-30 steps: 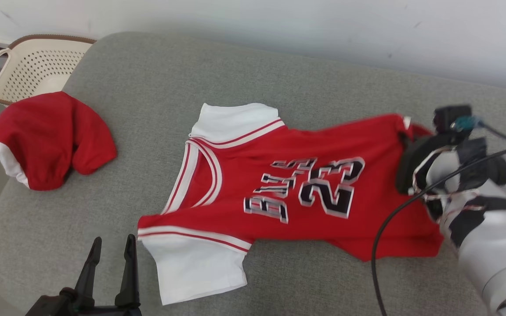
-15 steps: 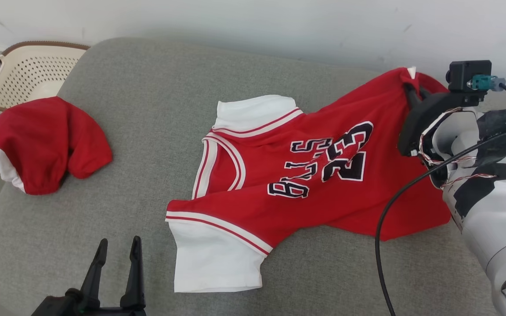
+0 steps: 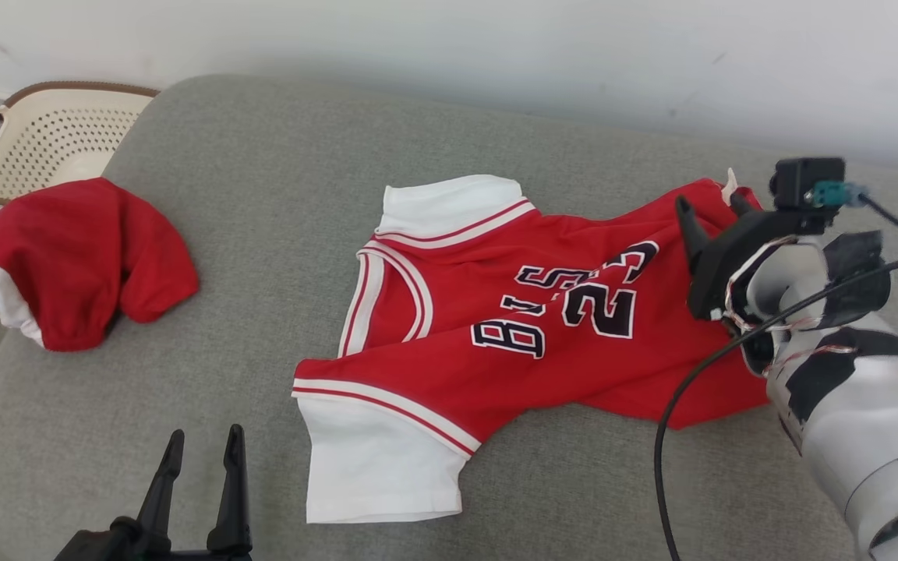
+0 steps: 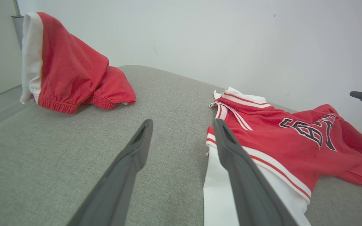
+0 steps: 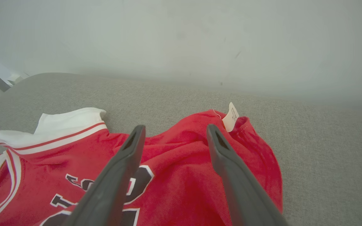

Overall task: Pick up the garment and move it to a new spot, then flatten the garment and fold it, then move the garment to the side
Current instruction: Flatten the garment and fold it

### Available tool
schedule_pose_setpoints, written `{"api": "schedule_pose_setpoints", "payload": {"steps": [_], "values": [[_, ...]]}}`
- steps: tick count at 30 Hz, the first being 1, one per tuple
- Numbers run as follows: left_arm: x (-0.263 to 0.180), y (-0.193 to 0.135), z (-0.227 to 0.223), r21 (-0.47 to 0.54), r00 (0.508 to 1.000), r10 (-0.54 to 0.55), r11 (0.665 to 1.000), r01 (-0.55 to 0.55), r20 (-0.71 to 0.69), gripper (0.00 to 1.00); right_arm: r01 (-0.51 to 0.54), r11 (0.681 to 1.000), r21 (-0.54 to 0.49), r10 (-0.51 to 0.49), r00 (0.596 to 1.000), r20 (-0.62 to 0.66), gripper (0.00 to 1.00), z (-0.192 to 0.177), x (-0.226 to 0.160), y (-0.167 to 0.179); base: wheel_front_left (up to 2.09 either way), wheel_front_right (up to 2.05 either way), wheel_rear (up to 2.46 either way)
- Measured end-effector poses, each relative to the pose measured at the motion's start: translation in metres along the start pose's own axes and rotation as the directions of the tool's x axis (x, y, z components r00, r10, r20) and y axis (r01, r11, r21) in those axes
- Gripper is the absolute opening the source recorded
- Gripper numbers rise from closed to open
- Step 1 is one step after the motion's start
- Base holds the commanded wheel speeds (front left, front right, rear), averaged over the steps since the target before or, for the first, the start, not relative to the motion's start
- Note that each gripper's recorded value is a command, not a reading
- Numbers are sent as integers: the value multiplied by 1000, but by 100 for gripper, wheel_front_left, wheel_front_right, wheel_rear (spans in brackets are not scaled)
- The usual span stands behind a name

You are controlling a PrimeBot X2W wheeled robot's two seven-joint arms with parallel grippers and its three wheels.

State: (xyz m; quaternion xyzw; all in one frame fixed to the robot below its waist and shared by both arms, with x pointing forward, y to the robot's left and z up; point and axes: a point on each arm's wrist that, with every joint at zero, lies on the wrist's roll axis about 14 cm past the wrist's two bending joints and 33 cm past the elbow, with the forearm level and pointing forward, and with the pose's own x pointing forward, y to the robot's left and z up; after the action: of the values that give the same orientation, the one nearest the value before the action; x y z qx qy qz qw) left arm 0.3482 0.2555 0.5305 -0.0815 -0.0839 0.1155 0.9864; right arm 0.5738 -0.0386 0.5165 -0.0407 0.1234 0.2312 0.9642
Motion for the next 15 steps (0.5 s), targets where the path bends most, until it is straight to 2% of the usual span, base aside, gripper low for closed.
{"api": "schedule_pose_setpoints", "payload": {"steps": [6, 15], "values": [[0, -10, 3, -8, 1000, -29, 1000, 29, 13, 100, -9, 1000, 5, 8, 997, 73, 100, 7, -19, -3, 0, 0, 0], [0, -22, 8, -16, 997, -65, 998, 66, 33, 100, 6, 998, 55, -11, 995, 96, 100, -30, -62, -15, 0, 0, 0]]}}
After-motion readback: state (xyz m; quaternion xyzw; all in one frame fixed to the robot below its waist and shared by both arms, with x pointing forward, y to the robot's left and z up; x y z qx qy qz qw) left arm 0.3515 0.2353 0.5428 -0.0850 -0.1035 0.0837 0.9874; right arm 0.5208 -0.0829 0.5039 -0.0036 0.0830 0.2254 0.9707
